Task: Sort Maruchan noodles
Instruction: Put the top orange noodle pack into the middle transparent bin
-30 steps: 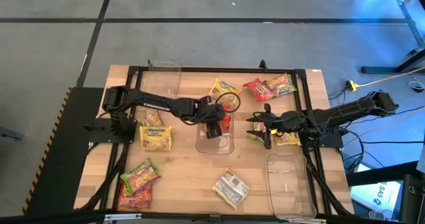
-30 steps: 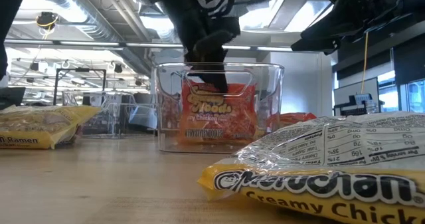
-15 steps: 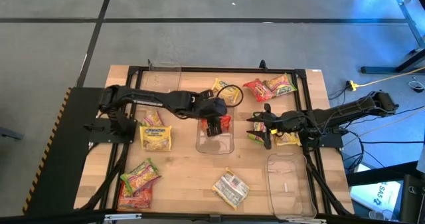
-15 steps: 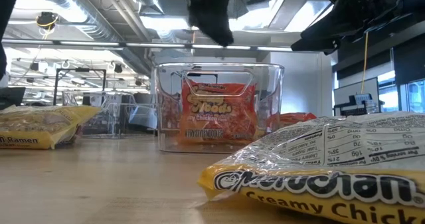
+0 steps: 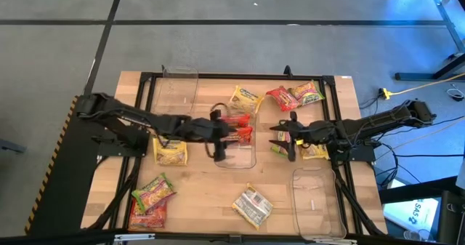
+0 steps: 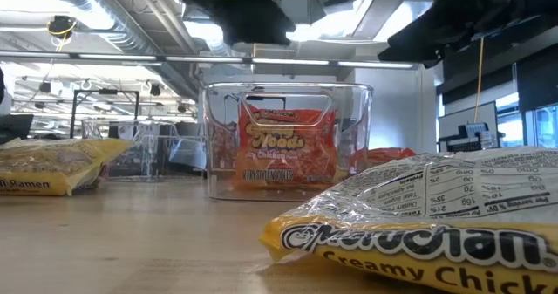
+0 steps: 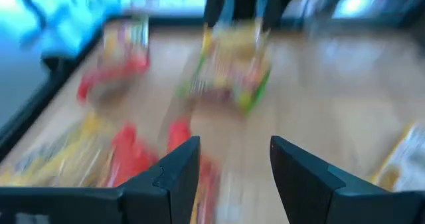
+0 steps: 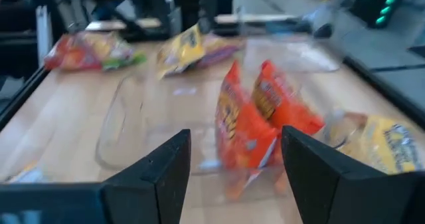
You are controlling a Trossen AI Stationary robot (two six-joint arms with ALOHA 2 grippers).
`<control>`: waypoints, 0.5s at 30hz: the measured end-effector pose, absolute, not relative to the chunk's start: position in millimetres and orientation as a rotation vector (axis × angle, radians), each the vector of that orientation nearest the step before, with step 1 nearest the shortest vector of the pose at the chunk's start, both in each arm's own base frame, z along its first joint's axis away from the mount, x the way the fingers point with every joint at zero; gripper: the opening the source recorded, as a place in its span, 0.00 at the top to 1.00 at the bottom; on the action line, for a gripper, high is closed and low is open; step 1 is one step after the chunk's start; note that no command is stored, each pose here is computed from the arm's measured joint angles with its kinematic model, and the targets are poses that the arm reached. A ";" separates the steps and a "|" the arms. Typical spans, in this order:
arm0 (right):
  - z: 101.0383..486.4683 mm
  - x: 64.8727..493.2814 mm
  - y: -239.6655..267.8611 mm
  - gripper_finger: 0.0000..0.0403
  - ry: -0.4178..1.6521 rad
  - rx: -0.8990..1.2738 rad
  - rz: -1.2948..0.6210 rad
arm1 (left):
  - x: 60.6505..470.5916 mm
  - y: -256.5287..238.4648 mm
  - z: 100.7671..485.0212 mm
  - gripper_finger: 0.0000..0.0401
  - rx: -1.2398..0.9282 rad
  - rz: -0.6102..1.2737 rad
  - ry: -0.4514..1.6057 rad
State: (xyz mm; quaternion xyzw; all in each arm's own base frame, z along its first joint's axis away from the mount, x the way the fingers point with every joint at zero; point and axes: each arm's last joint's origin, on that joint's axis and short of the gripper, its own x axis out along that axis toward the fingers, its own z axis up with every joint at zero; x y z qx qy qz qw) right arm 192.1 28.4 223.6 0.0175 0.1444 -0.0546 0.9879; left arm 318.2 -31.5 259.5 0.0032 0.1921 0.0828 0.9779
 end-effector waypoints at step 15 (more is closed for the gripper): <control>222.8 200.0 -23.6 0.35 0.264 -0.035 -0.523 | 280.6 -29.4 211.6 0.56 0.002 0.058 -0.019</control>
